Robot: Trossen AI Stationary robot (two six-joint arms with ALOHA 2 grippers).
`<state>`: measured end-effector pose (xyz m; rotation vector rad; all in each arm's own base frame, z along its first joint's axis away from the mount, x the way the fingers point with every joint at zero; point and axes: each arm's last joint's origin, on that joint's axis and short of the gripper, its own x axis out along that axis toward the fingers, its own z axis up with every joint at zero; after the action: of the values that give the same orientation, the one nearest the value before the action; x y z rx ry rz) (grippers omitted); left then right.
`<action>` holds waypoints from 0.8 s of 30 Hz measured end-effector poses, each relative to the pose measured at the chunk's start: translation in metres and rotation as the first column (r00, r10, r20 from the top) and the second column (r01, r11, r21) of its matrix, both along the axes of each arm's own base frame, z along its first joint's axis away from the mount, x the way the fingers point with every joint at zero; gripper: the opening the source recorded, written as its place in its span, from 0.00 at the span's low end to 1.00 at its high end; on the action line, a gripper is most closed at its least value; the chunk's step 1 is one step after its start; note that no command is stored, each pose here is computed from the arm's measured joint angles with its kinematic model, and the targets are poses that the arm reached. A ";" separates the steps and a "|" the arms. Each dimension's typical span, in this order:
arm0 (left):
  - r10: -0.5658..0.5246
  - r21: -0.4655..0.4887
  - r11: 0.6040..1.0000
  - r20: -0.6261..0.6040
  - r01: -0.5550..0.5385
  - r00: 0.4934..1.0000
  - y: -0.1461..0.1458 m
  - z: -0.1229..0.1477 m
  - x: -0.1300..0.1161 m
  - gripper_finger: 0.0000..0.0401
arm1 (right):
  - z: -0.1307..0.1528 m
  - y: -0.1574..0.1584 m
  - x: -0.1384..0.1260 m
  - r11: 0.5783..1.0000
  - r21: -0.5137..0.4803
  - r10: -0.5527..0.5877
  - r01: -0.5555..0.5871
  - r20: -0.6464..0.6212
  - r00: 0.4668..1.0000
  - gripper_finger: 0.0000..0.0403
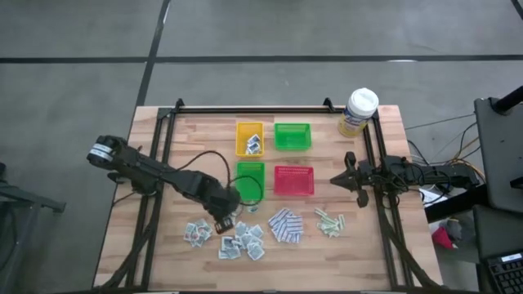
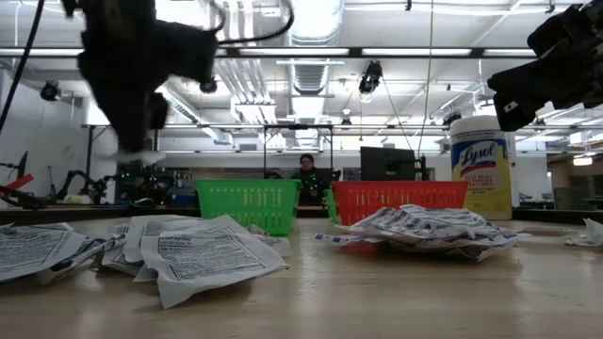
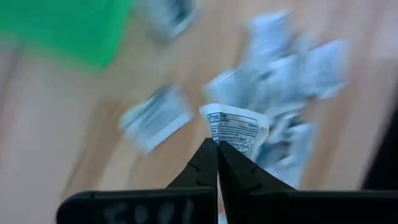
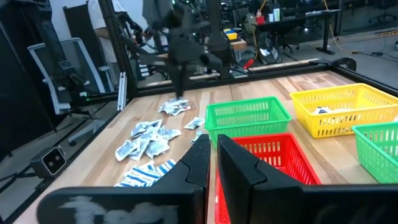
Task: Pick & Place First Aid Supplies
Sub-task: Put the blue alcohol pad into the yellow bin
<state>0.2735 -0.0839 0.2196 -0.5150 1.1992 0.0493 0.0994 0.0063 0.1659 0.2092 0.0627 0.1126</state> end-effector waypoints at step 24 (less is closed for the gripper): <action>0.272 0.399 0.826 0.336 -0.398 0.902 0.082 0.033 0.033 0.00 | 0.000 0.000 0.000 1.000 0.000 0.000 0.000 0.000 1.000 0.07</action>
<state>0.3069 -0.0015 0.2527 -0.2947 0.7805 0.5457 0.0994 0.0063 0.1661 0.2095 0.0624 0.1127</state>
